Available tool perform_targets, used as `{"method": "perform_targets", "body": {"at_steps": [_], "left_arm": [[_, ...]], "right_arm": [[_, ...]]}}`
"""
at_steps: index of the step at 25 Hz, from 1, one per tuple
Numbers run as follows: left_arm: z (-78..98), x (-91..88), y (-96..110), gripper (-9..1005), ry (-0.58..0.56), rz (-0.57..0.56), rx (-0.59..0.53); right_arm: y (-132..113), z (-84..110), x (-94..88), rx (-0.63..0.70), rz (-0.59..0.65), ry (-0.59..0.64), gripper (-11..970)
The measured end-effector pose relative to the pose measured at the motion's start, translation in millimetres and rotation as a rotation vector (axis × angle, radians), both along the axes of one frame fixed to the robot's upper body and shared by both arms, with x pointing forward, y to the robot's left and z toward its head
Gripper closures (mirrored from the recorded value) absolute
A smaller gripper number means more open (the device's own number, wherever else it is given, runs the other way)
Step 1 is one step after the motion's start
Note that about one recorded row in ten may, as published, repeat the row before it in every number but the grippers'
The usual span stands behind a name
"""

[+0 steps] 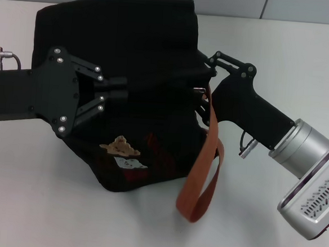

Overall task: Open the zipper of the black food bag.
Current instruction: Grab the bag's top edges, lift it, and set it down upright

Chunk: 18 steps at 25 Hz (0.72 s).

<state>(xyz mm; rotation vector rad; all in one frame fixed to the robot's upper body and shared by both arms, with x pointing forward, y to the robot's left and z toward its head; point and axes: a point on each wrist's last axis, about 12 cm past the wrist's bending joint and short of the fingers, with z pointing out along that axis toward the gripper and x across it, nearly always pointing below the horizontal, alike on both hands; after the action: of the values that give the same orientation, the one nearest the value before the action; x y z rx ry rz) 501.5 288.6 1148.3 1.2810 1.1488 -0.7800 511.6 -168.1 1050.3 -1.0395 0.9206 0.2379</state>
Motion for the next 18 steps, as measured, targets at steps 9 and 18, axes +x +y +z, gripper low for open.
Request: {"method": "perform_targets", "body": {"at_steps": [9,18], "left_arm": [[-1.9,-0.2,-0.3,913,-0.001,0.0,-0.004],[-1.9,-0.2,-0.4,913,0.0,-0.001,-0.004]], "right_arm": [[1.0,0.0,-0.2,-0.003,0.006,0.0,736],[2.1,0.6,0.7,-0.004,0.009,-0.002,916]]}}
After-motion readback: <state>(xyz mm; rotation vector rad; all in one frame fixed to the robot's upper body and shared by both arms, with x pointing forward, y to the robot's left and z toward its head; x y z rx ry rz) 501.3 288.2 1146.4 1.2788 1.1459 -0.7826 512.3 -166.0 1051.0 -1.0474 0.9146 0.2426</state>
